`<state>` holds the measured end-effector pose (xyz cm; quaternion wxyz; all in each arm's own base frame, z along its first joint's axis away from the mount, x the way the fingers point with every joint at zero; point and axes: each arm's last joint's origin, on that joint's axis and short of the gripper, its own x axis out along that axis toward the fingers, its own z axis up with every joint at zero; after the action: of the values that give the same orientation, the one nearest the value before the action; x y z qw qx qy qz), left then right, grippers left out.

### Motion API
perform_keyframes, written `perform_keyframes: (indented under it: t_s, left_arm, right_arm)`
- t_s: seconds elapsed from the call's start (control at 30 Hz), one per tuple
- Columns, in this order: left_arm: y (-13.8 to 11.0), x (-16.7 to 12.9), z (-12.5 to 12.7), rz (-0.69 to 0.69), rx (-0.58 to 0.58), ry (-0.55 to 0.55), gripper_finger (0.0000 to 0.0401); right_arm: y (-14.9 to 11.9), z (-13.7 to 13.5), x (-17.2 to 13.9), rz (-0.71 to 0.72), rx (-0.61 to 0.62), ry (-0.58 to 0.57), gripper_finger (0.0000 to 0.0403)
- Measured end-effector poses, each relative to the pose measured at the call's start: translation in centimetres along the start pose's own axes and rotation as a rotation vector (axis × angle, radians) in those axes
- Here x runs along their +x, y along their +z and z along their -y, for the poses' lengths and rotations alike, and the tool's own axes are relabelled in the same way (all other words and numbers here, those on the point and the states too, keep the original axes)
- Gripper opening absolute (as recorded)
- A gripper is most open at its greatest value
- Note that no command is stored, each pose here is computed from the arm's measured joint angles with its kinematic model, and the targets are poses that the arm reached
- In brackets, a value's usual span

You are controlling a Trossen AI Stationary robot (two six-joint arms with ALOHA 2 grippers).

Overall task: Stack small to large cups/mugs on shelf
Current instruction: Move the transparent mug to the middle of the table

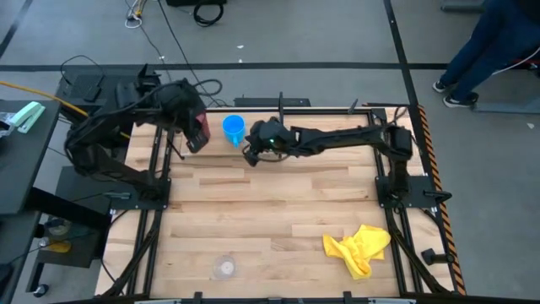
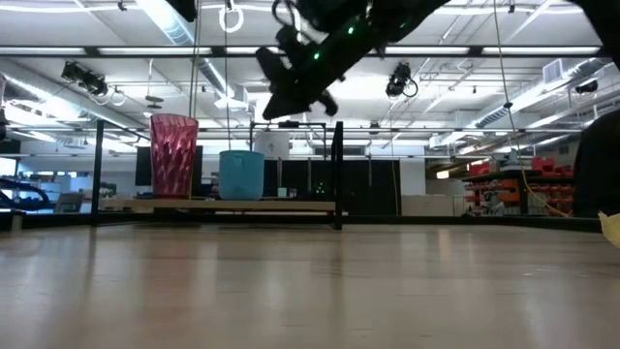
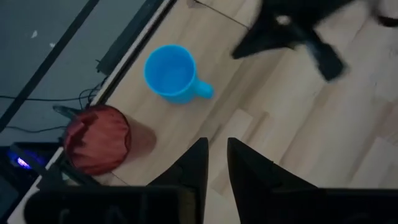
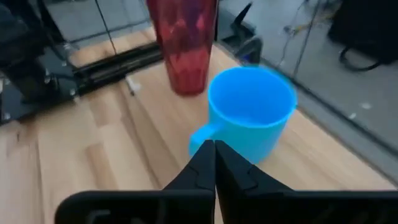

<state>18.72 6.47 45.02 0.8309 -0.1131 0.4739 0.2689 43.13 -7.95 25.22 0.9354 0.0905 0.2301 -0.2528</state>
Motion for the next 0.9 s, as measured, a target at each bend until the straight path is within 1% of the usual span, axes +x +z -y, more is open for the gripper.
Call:
perform_keyframes:
  t_s: [0.07,0.17,0.4,0.5,0.67,0.9]
  left_arm:
    - [-0.4,-0.3,0.5,-0.006,0.004,-0.002,0.0067]
    - [-0.7,-0.8,1.1,0.01,0.011,-0.018,0.007]
    - [-1.1,-1.3,1.8,0.042,0.043,0.018,0.0064]
    - [-1.1,-1.3,1.8,0.044,0.044,0.026,0.0059]
    - [-1.1,-1.3,1.8,0.047,0.043,0.033,0.0052]
    - [-1.0,-1.2,1.8,0.048,0.043,0.036,0.0052]
  right_arm:
    - [-0.3,0.4,1.2,-0.035,0.011,-0.006,0.0004]
    - [-0.7,0.6,2.2,-0.068,0.04,-0.016,0.0005]
    - [-2.0,0.3,3.3,-0.132,0.039,0.063,0.0003]
    - [-2.5,0.1,3.7,-0.147,0.037,0.064,0.0002]
    - [-2.2,0.1,4.1,-0.102,0.072,0.064,0.0002]
    - [-1.9,0.4,4.4,-0.091,0.08,0.038,0.0001]
